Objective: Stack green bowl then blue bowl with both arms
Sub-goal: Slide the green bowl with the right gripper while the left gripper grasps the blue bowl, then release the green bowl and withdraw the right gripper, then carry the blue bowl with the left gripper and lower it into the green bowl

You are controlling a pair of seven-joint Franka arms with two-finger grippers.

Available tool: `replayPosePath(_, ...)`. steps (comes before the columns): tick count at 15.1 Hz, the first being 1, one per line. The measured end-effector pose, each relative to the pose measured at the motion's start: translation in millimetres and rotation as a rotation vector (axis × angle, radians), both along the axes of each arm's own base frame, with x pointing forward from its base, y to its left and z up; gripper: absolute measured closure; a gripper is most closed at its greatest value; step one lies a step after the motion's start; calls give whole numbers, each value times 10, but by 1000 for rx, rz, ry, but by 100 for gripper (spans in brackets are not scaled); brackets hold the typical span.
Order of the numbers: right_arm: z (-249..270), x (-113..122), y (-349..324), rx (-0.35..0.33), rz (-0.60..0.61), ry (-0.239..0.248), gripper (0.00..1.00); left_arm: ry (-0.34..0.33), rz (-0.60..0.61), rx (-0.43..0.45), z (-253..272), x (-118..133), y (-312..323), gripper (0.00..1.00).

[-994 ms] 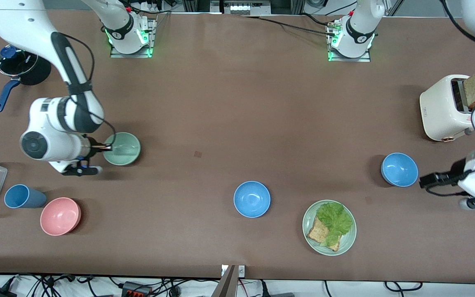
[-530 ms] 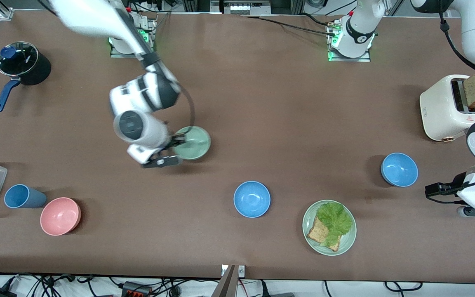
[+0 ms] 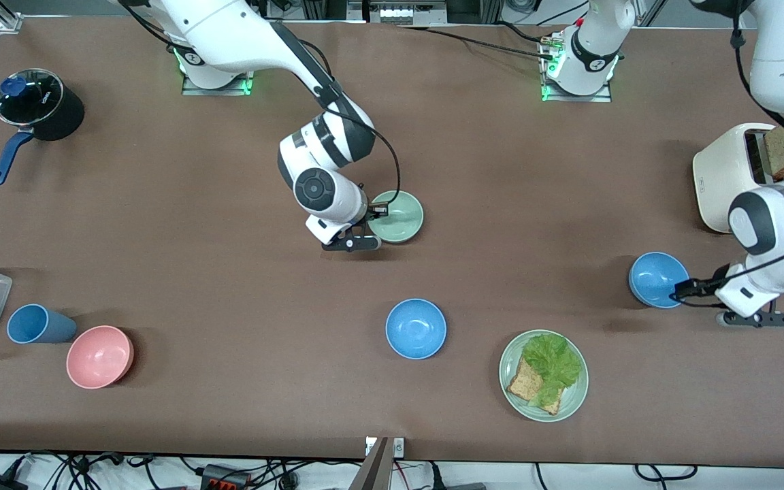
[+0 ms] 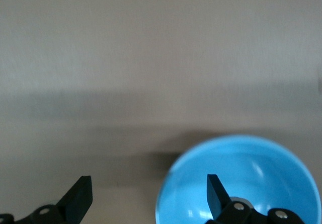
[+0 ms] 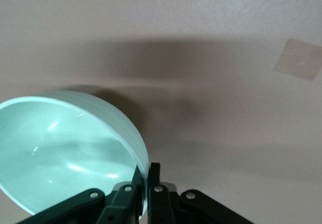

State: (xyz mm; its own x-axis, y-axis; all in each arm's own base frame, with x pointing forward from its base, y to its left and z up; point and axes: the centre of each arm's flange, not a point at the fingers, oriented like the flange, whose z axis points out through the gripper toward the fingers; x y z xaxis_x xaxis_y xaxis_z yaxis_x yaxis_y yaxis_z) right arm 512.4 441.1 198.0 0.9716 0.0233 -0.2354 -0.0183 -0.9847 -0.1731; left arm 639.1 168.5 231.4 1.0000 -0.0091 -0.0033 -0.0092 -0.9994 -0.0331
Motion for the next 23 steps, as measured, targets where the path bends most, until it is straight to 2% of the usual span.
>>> replayPosePath(2, 42, 5, 59, 9, -21, -16, 95, 14, -2, -8, 36, -156, -37, 0)
replayPosePath(3, 51, -2, 102, 13, -42, -25, 90, 14, -2, -10, 43, -222, -56, 0)
replayPosePath(5, 203, 90, 178, 32, -82, -61, 75, -10, -3, -5, -38, -330, -88, 3)
replayPosePath(7, 610, 354, 153, 62, -112, -123, 52, -30, -6, 1, -197, -440, -123, 6)
replayPosePath(9, 1155, 635, -83, 46, -125, -193, 34, -30, -8, 1, -271, -498, -147, 21)
replayPosePath(11, 1716, 847, -475, -18, -128, -244, 16, -30, -10, 0, -282, -505, -156, 25)
replayPosePath(13, 2211, 992, -910, -80, -150, -270, 1, -30, -13, -1, -282, -501, -175, 44)
replayPosePath(16, 2661, 1179, -1589, -147, -229, -264, 0, -33, -25, -2, -278, -490, -200, 77)
replayPosePath(18, 2782, 1295, -1990, -184, -270, -254, 0, -47, -68, -4, -206, -447, -262, 92)
replayPosePath(21, 2821, 1408, -2400, -212, -245, -258, 0, -71, -106, -14, 77, -382, -423, 94)
replayPosePath(23, 2858, 1483, -2668, -215, -194, -271, 0, -52, -128, -35, 350, -372, -604, 94)
